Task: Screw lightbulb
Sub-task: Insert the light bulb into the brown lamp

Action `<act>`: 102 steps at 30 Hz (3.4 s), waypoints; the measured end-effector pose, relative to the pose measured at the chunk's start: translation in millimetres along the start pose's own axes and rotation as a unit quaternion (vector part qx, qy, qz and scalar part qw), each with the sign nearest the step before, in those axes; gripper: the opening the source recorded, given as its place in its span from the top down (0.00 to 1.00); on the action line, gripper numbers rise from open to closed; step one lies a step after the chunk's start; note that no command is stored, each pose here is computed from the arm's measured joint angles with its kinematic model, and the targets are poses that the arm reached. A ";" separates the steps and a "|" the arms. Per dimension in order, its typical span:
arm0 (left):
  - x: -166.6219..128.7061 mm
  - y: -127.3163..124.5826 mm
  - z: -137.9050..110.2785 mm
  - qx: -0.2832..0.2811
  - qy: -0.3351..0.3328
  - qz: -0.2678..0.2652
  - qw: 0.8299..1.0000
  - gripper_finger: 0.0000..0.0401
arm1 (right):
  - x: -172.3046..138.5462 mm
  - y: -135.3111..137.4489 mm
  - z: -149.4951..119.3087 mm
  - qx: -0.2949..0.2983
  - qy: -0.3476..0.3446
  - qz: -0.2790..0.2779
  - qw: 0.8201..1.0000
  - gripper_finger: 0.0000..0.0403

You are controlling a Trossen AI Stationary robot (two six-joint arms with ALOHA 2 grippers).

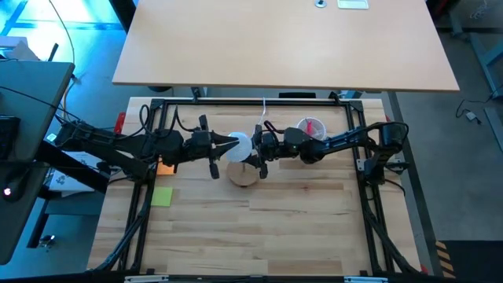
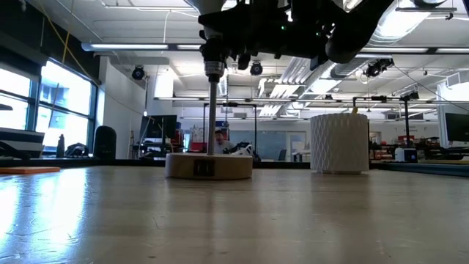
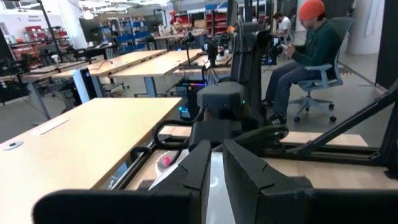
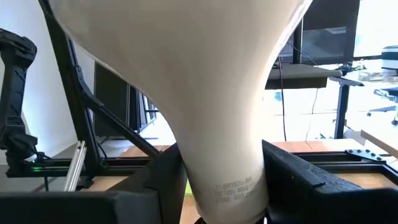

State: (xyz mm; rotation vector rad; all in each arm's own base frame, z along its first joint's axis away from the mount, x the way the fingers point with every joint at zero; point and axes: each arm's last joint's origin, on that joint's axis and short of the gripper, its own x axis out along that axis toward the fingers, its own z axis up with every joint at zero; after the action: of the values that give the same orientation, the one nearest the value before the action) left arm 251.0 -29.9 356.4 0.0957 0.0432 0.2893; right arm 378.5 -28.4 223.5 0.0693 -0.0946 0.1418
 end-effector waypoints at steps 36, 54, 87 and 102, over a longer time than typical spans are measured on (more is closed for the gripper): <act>0.7 -0.3 -4.3 0.005 0.019 -0.001 1.000 0.91 | -9.1 -8.2 18.6 -0.008 0.007 -0.009 1.000 0.45; -6.1 3.3 2.8 -0.015 0.002 0.000 1.000 0.91 | -9.2 -10.3 17.1 -0.041 0.013 -0.047 0.998 0.70; -28.1 -19.5 13.1 0.048 -0.018 0.063 0.997 0.91 | -19.8 -21.3 -26.5 0.032 -0.167 -0.004 0.985 0.70; -20.0 -19.8 7.3 0.058 -0.005 0.062 0.996 0.91 | -21.2 -25.8 -43.3 0.030 -0.143 -0.010 0.989 0.70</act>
State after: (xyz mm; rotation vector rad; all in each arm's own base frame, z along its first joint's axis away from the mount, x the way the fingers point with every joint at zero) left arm 237.8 -55.1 362.2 0.2157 0.0432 0.4094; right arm 365.1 -53.5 176.8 0.1511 -0.3759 0.1136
